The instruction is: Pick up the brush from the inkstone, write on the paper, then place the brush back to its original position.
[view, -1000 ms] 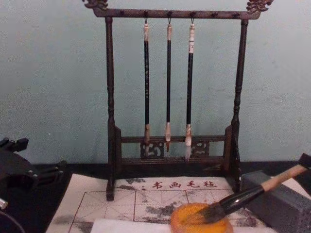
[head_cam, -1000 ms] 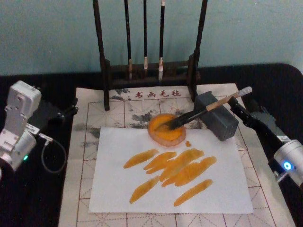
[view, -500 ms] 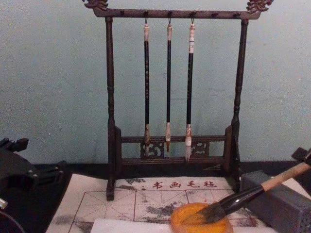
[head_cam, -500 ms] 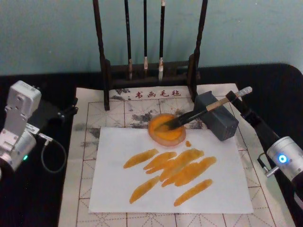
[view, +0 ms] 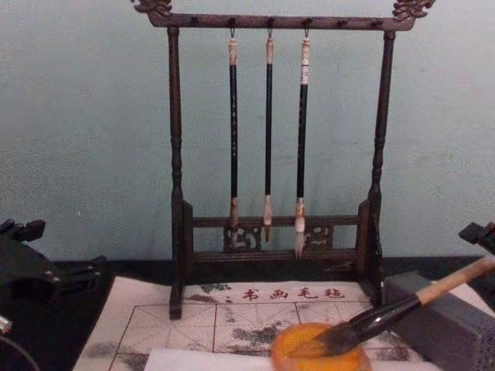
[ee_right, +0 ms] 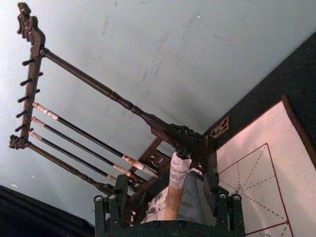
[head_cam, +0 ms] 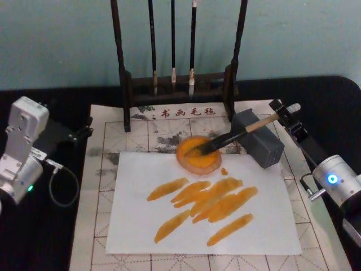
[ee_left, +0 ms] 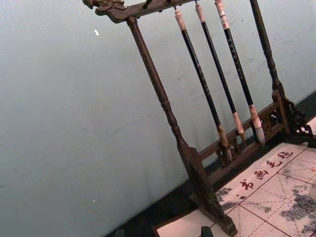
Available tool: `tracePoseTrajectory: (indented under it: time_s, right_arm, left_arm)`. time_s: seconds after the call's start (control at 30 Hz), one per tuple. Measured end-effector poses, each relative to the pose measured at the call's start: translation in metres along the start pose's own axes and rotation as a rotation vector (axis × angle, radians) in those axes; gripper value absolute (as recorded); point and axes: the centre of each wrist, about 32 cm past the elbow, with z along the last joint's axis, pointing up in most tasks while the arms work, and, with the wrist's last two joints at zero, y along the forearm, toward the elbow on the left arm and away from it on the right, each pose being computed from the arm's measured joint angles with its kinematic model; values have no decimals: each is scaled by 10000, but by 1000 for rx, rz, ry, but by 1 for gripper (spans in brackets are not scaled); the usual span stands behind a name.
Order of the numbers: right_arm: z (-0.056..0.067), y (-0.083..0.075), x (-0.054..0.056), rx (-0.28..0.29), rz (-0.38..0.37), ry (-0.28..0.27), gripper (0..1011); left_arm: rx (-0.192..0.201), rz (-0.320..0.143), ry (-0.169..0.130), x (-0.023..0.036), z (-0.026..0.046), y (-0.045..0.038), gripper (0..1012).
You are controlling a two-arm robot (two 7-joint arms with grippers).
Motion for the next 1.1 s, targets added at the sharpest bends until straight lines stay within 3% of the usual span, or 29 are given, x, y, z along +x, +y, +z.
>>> tracePoseTrajectory:
  time_s: [0.43,1.1]
  right_arm:
    - [-11,12,20,-2,6,52,1000]
    - [-6,12,17,-1,6,47,1000]
  left_arm:
    - [0,0,0,0,0,0,1001]
    - [0,0,0,0,0,0,1001]
